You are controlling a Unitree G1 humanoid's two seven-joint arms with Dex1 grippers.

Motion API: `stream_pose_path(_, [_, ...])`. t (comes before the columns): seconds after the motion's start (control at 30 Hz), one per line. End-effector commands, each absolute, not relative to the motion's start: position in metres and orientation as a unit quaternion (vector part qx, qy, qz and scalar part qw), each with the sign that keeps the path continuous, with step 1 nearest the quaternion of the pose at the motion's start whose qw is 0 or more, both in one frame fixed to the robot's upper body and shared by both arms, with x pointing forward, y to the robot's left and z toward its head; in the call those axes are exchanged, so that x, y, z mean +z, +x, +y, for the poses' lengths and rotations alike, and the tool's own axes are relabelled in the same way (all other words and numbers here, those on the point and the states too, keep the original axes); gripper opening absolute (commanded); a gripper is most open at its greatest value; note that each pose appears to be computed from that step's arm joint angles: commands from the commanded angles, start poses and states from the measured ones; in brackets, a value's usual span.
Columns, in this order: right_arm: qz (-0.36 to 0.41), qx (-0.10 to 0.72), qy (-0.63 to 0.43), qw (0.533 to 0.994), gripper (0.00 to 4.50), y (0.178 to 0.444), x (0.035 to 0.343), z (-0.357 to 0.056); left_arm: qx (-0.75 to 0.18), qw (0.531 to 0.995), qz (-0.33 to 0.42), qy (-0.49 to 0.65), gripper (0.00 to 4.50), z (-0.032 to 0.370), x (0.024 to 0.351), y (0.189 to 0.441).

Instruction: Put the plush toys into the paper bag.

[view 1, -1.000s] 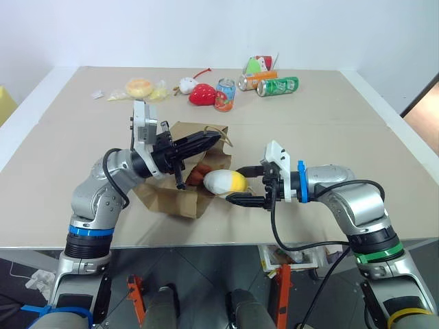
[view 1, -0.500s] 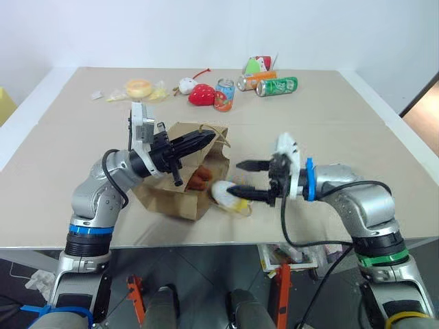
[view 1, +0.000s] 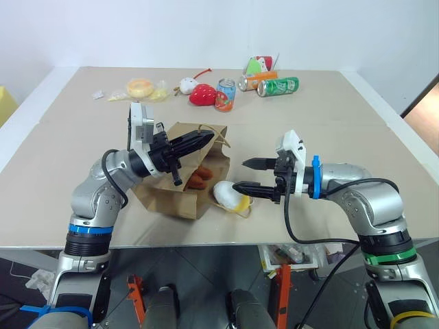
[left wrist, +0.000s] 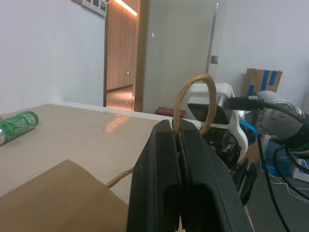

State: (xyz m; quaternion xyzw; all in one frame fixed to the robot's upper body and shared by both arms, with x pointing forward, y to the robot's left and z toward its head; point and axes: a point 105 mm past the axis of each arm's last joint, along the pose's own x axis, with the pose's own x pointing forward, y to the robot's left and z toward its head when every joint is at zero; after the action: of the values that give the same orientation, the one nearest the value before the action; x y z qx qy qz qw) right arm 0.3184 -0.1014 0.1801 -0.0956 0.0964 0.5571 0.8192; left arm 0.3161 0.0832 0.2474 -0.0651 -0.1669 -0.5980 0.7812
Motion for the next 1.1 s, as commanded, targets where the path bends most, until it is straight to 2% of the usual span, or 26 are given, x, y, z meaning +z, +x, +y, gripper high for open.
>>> stream_pose_path(0.03, [0.098,0.559,-0.145,0.811,4.43,0.319,0.174,-0.096,-0.595,0.779,-0.190,-0.055,0.00,0.086,0.258,0.314])
stream_pose_path(0.17, [0.116,0.556,-0.185,0.802,4.43,0.323,0.161,-0.095,-0.593,0.780,-0.192,-0.055,0.00,0.086,0.258,0.314])
stream_pose_path(0.4, [0.116,0.562,-0.195,0.795,4.43,0.326,0.159,-0.093,-0.591,0.782,-0.192,-0.054,0.00,0.087,0.257,0.313])
stream_pose_path(0.43, [0.117,0.565,-0.195,0.793,3.87,0.325,0.158,-0.093,-0.590,0.782,-0.192,-0.054,0.00,0.087,0.257,0.313])
stream_pose_path(0.47, [0.118,0.569,-0.195,0.790,3.61,0.324,0.158,-0.092,-0.590,0.783,-0.192,-0.054,0.00,0.087,0.257,0.313])
stream_pose_path(0.5, [0.118,0.572,-0.195,0.788,3.06,0.323,0.157,-0.092,-0.589,0.783,-0.193,-0.054,0.00,0.087,0.257,0.314])
stream_pose_path(0.53, [0.120,0.574,-0.196,0.786,2.74,0.322,0.156,-0.092,-0.589,0.783,-0.193,-0.054,0.00,0.087,0.257,0.314])
stream_pose_path(0.57, [0.121,0.575,-0.197,0.785,2.19,0.321,0.155,-0.091,-0.589,0.783,-0.193,-0.054,0.00,0.087,0.257,0.314])
stream_pose_path(0.63, [0.123,0.580,-0.197,0.780,1.37,0.319,0.154,-0.091,-0.588,0.784,-0.192,-0.053,0.00,0.088,0.257,0.314])
stream_pose_path(0.67, [0.123,0.582,-0.196,0.779,0.75,0.318,0.154,-0.091,-0.588,0.784,-0.192,-0.053,0.00,0.088,0.256,0.314])
stream_pose_path(0.73, [0.125,0.586,-0.197,0.776,0.04,0.317,0.153,-0.090,-0.588,0.784,-0.192,-0.053,0.00,0.088,0.256,0.314])
stream_pose_path(0.87, [0.127,0.588,-0.201,0.773,0.04,0.315,0.151,-0.089,-0.588,0.784,-0.193,-0.053,0.00,0.087,0.256,0.314])
stream_pose_path(0.93, [0.114,0.573,-0.196,0.788,0.04,0.323,0.158,-0.091,-0.588,0.783,-0.194,-0.053,0.00,0.087,0.256,0.314])
stream_pose_path(1.0, [0.090,0.562,-0.165,0.806,0.04,0.330,0.177,-0.093,-0.589,0.783,-0.193,-0.053,0.00,0.087,0.255,0.313])
stream_pose_path(1.1, [0.041,0.586,-0.099,0.803,0.04,0.322,0.216,-0.095,-0.591,0.782,-0.191,-0.050,0.00,0.087,0.254,0.313])
